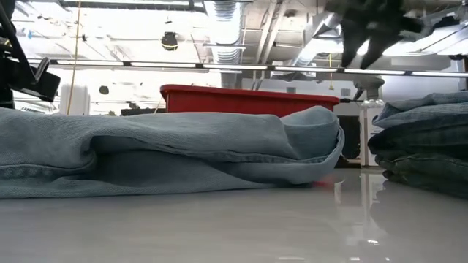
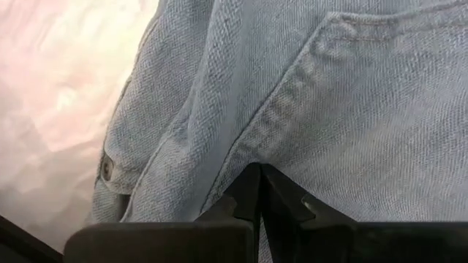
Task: Fold Laundry from Bin
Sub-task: Fold the light blue denim pants
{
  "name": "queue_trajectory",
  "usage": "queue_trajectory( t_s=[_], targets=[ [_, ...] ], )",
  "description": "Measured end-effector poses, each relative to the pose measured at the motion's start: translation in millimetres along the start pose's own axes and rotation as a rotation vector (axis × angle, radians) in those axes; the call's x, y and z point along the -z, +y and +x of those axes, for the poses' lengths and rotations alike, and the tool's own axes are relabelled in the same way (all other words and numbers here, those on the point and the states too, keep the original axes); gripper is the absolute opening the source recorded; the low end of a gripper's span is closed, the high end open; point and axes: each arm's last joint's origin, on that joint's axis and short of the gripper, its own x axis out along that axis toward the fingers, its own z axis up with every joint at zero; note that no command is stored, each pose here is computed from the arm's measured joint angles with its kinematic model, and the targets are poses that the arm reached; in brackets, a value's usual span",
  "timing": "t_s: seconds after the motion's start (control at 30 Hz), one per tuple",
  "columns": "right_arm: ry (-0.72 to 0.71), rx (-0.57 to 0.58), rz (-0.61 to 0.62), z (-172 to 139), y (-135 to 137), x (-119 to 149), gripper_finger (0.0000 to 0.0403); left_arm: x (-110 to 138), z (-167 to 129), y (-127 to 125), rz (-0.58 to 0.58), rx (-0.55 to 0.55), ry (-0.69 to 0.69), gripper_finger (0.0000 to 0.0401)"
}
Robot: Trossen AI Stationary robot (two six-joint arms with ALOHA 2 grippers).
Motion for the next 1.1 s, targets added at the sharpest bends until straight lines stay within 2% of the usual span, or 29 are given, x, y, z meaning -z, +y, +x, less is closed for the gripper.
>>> queue_trajectory(
  t_s=[0.07,0.17,0.23,0.33,0.37,0.57,0.67,0.8,0.97,1.1],
  targets=[
    [-0.004,0.043,-0.001,15,-11,-23,0.0237,0,0,0,-0.011,0.003,-0.001,0.0002],
    [-0.016,0.034,-0.013,43,-14,-46,0.0192,0,0,0,-0.058,0.004,-0.002,0.0002],
    [0.002,-0.019,-0.030,61,-16,-57,0.0143,0,1,0,-0.088,0.005,-0.002,0.0002],
    [0.050,-0.079,-0.016,91,-22,-67,0.0044,0,1,-2,-0.109,0.020,0.007,0.0002],
    [0.061,-0.087,-0.017,102,-24,-68,0.0024,0,1,-3,-0.109,0.035,0.011,0.0002],
    [0.154,-0.072,-0.005,159,-37,-71,0.0016,-2,0,-8,-0.063,0.087,0.003,0.0002],
    [0.175,-0.095,-0.033,184,-33,-73,0.0016,-2,0,-8,-0.030,0.084,0.006,0.0002],
    [0.176,-0.109,-0.009,209,-27,-78,0.0016,-1,1,-8,0.019,0.089,0.026,0.0002],
    [0.194,-0.187,0.000,238,-20,-80,0.0016,-1,1,-8,0.023,0.089,0.024,0.0002],
    [0.318,-0.105,0.024,250,-26,-77,0.0016,-1,1,-8,0.023,0.089,0.020,0.0002]
  ],
)
